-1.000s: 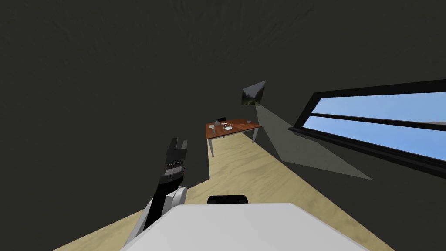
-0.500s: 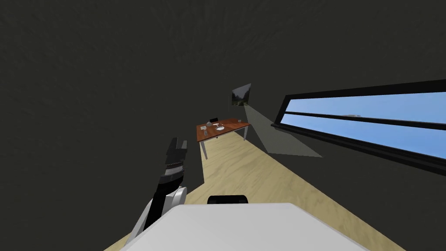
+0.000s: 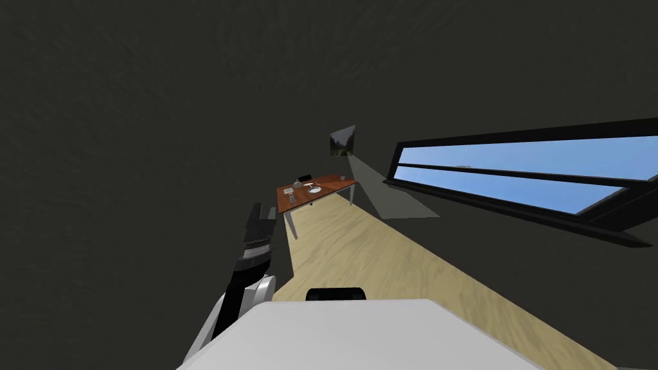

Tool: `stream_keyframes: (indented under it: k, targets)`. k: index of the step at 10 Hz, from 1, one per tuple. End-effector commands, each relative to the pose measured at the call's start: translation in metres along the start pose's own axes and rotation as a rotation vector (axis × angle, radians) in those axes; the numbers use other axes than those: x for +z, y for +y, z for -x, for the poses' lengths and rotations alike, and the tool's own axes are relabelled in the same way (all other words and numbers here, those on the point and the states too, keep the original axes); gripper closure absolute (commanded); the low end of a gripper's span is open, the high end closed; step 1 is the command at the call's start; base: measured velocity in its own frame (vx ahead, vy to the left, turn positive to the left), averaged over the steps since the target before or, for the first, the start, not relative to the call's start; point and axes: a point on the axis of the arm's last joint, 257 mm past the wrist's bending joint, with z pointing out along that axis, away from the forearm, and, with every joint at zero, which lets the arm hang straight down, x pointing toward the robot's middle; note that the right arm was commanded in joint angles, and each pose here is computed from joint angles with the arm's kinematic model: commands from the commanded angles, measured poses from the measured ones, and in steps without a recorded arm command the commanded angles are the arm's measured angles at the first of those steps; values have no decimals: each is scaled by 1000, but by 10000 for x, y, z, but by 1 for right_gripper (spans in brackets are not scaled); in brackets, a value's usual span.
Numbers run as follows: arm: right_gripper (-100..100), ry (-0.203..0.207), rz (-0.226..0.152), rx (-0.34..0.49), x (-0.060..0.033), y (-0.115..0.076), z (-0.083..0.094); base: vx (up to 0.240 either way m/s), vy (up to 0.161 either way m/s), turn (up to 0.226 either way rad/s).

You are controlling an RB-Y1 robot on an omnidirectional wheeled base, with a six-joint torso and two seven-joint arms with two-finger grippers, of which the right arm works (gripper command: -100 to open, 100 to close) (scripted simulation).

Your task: Pull the door open

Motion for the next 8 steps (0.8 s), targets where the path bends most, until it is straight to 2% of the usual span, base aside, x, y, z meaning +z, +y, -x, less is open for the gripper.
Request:
stream_keyframes:
  k: [1, 8]
  targets:
    - [-100, -19, 13, 27, -38, 25, 77, -22, -43, -298]
    - [-100, -97, 71, 146, -223, 55, 389, -13, -46, -285]
